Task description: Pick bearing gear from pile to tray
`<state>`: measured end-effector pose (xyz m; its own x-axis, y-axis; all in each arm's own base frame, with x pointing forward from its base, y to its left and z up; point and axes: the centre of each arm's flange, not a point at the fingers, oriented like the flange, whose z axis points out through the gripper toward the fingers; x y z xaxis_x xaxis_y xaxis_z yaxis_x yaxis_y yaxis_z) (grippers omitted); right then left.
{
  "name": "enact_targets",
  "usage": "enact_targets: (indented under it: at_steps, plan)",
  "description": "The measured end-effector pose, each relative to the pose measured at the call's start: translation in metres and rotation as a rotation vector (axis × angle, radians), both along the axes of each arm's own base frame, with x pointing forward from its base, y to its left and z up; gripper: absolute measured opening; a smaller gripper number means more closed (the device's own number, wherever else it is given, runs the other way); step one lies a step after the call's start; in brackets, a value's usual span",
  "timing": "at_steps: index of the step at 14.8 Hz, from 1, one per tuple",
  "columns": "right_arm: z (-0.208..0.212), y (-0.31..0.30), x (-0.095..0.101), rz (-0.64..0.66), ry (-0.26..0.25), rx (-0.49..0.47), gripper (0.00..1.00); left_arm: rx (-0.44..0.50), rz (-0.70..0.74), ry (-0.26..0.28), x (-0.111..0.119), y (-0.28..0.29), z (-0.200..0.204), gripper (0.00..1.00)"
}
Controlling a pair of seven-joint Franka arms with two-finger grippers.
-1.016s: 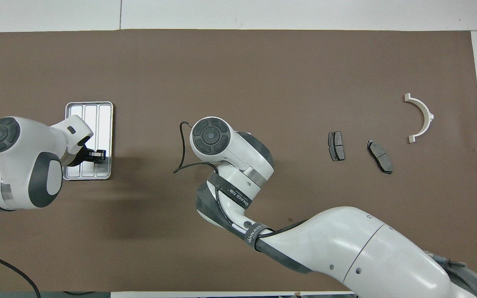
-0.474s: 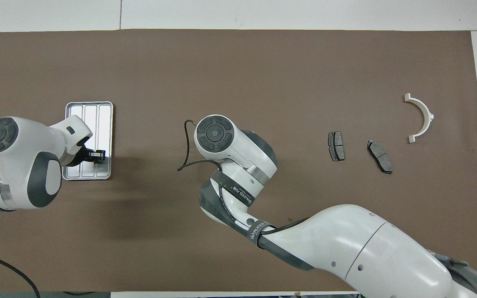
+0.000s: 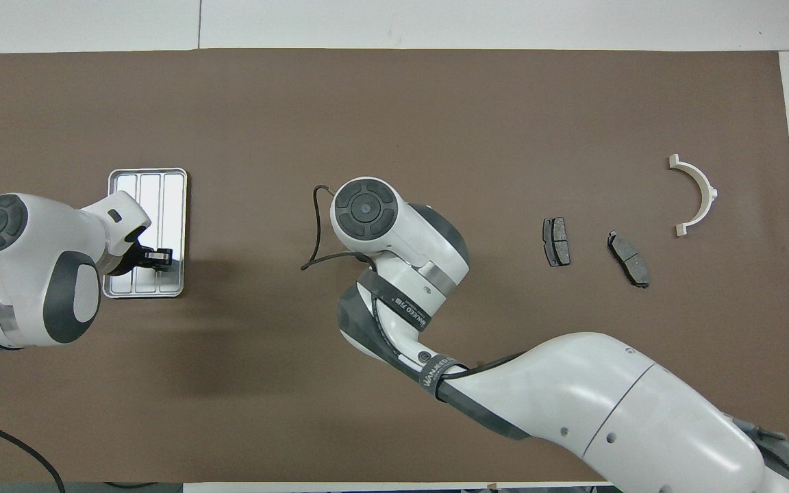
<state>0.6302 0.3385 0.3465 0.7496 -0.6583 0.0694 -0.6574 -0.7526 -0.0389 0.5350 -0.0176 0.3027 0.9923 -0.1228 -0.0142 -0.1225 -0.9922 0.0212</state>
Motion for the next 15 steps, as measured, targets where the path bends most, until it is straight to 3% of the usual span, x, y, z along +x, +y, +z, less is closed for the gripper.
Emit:
enact_targets:
  at_steps: [2,5,8,11,15]
  plan:
    - [0.017,-0.045,0.018,0.119,0.003,-0.031,1.0,-0.002,-0.002,-0.013,0.005,-0.004,0.007,0.89]
    - [0.038,-0.113,0.039,0.324,0.019,-0.076,1.0,-0.013,0.056,-0.062,0.019,-0.064,0.035,0.9]
    - [0.051,-0.17,0.051,0.453,0.036,-0.101,1.0,-0.041,0.112,-0.103,0.01,-0.178,0.061,0.91]
    - [0.056,-0.197,0.057,0.485,0.039,-0.108,1.0,-0.057,0.128,-0.108,-0.011,-0.266,0.078,0.9]
    - [0.058,-0.202,0.055,0.492,0.051,-0.113,1.0,-0.041,0.153,-0.097,-0.034,-0.345,0.058,0.9]
